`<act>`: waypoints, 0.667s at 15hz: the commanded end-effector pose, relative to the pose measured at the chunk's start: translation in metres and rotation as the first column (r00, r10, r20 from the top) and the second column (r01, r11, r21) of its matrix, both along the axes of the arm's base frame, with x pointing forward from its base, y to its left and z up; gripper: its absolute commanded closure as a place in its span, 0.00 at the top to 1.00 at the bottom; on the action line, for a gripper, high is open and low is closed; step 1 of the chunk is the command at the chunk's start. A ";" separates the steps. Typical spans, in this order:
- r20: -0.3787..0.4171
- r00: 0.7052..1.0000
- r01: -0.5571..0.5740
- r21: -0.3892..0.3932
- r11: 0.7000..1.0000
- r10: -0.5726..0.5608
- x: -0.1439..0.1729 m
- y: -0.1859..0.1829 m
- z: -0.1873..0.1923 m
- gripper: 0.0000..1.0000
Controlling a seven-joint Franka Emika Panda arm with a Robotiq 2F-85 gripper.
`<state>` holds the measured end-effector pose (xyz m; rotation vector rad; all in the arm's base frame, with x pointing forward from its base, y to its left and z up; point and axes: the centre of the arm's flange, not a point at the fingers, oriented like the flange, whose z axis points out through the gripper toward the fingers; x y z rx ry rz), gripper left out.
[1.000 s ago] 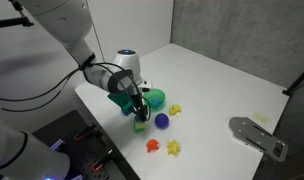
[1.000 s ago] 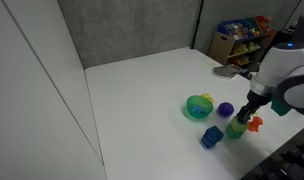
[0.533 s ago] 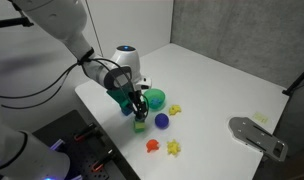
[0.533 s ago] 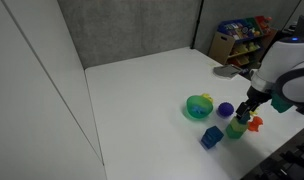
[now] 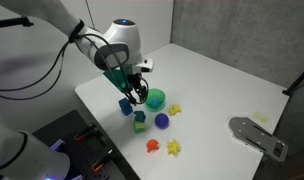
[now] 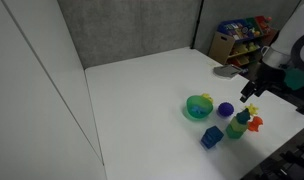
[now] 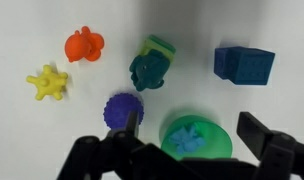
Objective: Place the green toy animal on the light green block
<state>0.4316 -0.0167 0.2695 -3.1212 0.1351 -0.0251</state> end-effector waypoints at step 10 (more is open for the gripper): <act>-0.010 1.000 0.016 0.027 1.000 -0.015 -0.029 -0.023 0.197 1.00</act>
